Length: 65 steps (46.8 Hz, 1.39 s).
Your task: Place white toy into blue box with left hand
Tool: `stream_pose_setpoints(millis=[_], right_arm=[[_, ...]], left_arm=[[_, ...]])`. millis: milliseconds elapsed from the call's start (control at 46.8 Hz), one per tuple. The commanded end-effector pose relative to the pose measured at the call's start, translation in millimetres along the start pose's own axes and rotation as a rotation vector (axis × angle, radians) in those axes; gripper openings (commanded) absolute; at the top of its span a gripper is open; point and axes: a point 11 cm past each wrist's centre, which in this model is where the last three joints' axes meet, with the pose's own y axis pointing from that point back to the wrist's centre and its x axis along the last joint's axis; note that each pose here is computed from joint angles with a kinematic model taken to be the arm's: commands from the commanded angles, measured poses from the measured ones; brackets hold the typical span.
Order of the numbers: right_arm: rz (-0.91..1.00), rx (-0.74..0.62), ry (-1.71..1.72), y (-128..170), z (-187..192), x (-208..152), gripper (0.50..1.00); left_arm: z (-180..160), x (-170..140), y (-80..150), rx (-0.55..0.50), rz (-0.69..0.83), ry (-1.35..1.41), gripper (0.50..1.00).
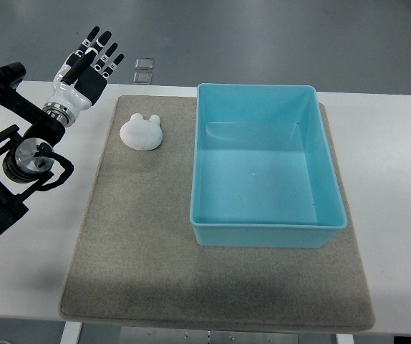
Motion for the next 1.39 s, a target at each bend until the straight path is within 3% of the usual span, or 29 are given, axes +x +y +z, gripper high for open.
stream_pose_setpoints(millis=[0, 856, 1155, 1369], right_arm=[[0.001, 0.000, 0.000, 0, 0, 0, 0.936], [0.000, 0.000, 0.002, 0, 0, 0, 0.936], [0.001, 0.000, 0.000, 0, 0, 0, 0.936], [0.001, 0.000, 0.000, 0, 0, 0, 0.936]], left_arm=[[0, -4, 0, 0.001, -0.034, 0.012, 1.000], [1, 4, 3, 0.009, -0.035, -0.026, 0.996], [5, 0, 5, 0.087, -0.104, -0.482, 0.996], [-16, 5, 16, 0.240, -0.266, -1.022, 0.996]])
